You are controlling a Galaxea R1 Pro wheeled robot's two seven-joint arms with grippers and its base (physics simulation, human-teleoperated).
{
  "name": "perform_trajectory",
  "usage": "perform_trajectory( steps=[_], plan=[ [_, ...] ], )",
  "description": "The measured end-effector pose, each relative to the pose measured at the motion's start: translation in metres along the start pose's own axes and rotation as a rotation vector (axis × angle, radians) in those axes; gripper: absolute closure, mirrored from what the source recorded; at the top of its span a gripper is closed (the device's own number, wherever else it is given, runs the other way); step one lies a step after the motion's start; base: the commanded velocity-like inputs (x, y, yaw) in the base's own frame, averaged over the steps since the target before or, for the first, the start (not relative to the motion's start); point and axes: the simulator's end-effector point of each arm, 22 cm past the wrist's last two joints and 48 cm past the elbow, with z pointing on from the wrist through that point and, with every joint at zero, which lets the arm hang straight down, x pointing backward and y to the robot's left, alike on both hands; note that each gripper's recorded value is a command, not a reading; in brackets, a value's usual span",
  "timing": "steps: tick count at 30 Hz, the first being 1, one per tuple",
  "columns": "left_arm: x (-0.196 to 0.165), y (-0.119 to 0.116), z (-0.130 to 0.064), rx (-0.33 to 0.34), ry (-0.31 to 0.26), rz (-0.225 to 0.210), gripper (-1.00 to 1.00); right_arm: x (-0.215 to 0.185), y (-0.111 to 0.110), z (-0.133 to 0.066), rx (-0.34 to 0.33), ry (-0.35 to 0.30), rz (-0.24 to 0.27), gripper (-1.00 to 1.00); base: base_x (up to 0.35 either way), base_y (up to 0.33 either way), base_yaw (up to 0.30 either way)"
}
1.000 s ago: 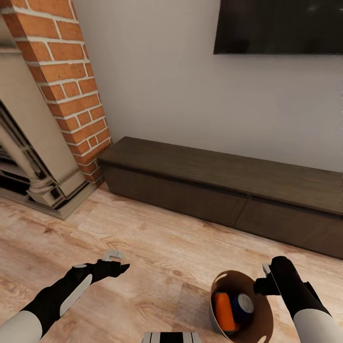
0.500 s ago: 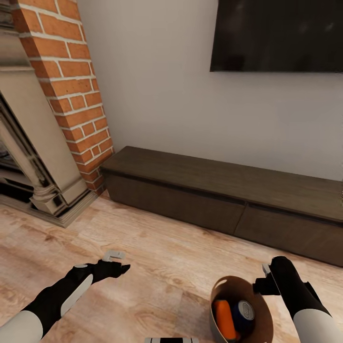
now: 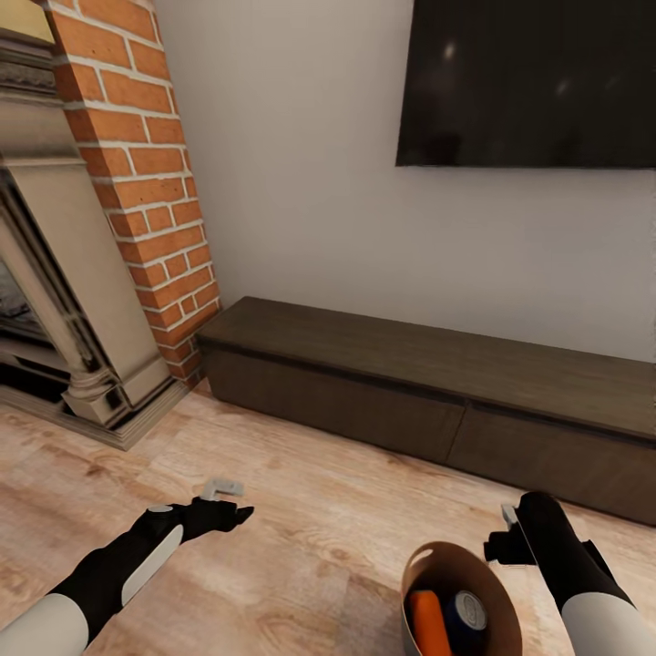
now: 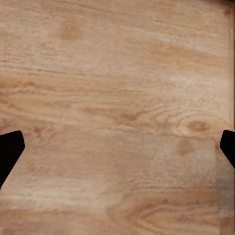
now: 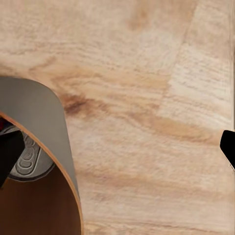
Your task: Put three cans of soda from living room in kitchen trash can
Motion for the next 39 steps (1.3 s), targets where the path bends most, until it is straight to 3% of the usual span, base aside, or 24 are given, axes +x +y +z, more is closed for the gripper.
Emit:
perform_trajectory(
  steps=[8, 14, 19, 27, 39],
  plan=[
    [-0.016, -0.017, -0.005, 0.000, -0.030, 0.012, -1.00, -0.012, -0.004, -0.014, -0.008, -0.062, 0.015, -1.00, 0.000, 0.000, 0.000],
    [-0.027, -0.019, -0.012, -0.014, -0.026, 0.008, -1.00, -0.024, -0.011, -0.026, -0.027, -0.110, 0.050, -1.00, 0.000, 0.000, 0.000],
    [-0.036, -0.019, -0.019, -0.017, -0.025, 0.006, -1.00, -0.037, -0.013, -0.038, -0.035, -0.158, 0.045, -1.00, 0.000, 0.000, 0.000],
    [-0.050, -0.018, -0.030, -0.034, -0.024, 0.004, -1.00, -0.038, -0.004, -0.063, -0.144, -0.225, 0.075, -1.00, 0.000, 0.000, 0.000],
    [-0.070, -0.016, -0.045, -0.093, -0.024, 0.001, -1.00, -0.032, -0.006, -0.074, -0.128, -0.311, -0.001, -1.00, 0.000, 0.000, 0.000]
  ],
)
